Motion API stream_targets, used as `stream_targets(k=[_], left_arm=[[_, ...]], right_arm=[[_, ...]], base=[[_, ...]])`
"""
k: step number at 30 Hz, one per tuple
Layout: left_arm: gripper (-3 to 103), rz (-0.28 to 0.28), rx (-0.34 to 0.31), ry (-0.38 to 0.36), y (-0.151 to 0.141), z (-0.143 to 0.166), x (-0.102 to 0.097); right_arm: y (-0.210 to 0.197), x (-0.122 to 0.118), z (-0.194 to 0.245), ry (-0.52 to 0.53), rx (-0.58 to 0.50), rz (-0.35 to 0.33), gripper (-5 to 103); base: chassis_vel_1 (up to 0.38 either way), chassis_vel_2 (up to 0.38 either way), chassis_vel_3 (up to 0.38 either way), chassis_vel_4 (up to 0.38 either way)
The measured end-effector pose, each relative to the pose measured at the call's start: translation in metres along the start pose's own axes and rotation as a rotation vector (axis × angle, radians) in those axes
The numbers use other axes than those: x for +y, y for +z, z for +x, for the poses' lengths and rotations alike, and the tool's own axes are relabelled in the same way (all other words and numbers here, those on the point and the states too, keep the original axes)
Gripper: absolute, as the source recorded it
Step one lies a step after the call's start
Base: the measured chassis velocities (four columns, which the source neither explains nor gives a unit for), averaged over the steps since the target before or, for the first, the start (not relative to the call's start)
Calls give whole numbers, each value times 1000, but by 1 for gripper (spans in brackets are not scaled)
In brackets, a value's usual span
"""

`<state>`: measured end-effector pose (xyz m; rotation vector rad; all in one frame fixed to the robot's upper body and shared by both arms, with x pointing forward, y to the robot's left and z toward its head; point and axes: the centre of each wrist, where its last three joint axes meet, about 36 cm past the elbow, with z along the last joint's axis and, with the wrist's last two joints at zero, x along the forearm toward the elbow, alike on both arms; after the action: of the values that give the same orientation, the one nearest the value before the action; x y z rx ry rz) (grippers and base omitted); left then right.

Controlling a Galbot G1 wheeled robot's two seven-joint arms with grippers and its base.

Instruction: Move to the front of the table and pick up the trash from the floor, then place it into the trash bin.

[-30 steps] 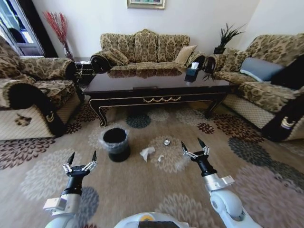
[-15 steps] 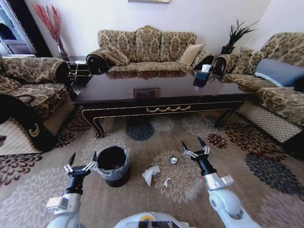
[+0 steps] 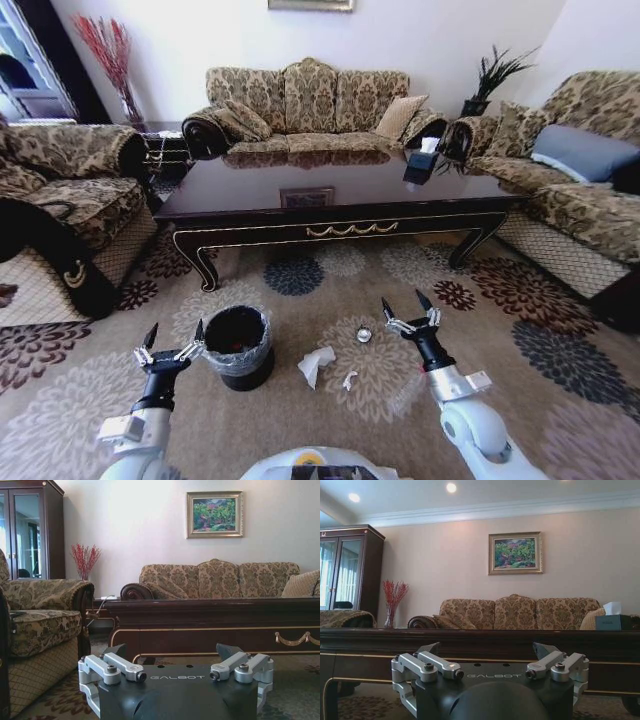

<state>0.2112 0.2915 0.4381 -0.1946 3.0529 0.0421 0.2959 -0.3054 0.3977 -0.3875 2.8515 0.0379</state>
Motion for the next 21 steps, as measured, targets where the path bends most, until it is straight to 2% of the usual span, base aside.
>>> stream_targets(k=[6, 14, 21], left_arm=[[100, 2, 3, -2, 1, 0, 0], [100, 2, 7, -15, 4, 0, 0], [100, 16, 3, -83, -5, -8, -3]], right_arm=[[-1, 0, 0, -9, -1, -1, 100], [0, 2, 0, -8, -14, -11, 100], [2, 3, 0, -9, -15, -16, 100]], base=[[5, -8, -11, 8], [126, -112, -107, 116], [49, -54, -52, 59]])
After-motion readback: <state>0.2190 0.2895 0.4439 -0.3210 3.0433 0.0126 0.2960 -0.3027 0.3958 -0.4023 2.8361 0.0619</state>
